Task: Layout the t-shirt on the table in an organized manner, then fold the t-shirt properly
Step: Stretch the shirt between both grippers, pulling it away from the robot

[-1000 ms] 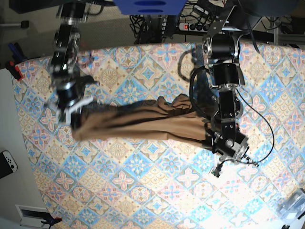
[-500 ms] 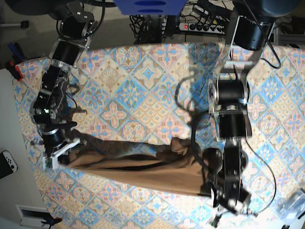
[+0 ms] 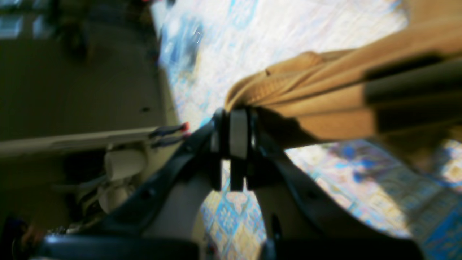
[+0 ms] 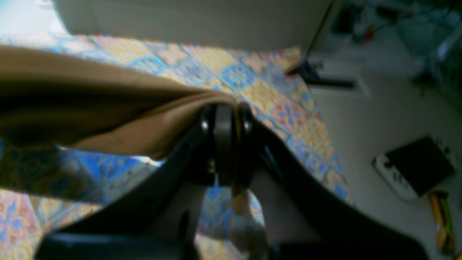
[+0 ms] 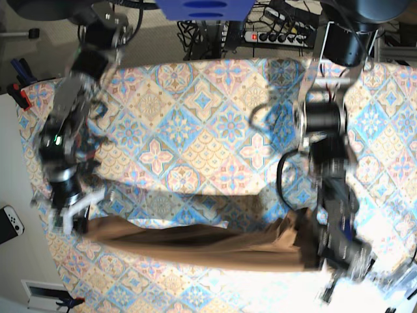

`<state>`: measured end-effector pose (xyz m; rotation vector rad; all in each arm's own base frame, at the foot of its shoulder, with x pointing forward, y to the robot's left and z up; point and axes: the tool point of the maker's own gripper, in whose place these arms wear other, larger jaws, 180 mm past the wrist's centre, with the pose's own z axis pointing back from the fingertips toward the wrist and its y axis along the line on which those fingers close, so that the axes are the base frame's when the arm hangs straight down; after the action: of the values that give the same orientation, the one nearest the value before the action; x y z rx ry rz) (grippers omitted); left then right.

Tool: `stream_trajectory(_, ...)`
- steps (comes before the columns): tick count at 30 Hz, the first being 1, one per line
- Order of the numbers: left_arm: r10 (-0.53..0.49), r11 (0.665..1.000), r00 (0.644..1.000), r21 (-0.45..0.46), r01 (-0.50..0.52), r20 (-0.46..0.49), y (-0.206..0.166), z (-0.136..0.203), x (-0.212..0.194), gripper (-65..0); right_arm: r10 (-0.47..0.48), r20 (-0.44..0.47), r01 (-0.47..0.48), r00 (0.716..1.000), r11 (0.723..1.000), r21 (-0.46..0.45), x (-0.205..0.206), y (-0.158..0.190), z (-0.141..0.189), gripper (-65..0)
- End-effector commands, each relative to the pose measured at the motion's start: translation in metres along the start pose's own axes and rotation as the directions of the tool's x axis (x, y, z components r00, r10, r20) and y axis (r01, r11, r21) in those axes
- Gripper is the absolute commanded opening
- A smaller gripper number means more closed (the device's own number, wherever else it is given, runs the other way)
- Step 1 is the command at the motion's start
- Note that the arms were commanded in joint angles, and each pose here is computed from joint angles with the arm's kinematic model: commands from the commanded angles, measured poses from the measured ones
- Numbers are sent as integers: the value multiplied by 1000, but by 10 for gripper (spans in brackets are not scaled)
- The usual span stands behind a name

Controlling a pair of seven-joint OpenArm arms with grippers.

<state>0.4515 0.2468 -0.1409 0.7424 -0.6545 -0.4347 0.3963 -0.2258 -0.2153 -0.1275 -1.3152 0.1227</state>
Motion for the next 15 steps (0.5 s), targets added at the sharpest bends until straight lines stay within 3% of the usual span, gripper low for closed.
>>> stream_trajectory(1, 24, 997, 999, 66, -26, 37, 17, 15, 0, -650, 8, -28, -9, 1000, 1000, -14, -10, -3, 5, -650)
stream_trajectory(4, 7, 991, 999, 131, -14, 53, 13, 32, -34, -650, 12, -107, -12, 994, 1000, 0, -44, 2, 17, -650)
stream_trajectory(7, -20, 994, 1000, 106, 18, 20, -5, 27, -51, -650, 11, -118, -11, 993, 1000, 2, -49, 3, 18, -650)
stream_trajectory(12, -178, 984, 978, -49, 174, -105, -63, -13, -64, -650, 10, -121, -10, 993, 1000, 5, -50, 4, 17, -650)
stream_trajectory(15, -239, 957, 971, -173, 232, -22, -112, -34, -45, -650, 9, -126, -8, 992, 1000, 9, -52, 5, 16, -650)
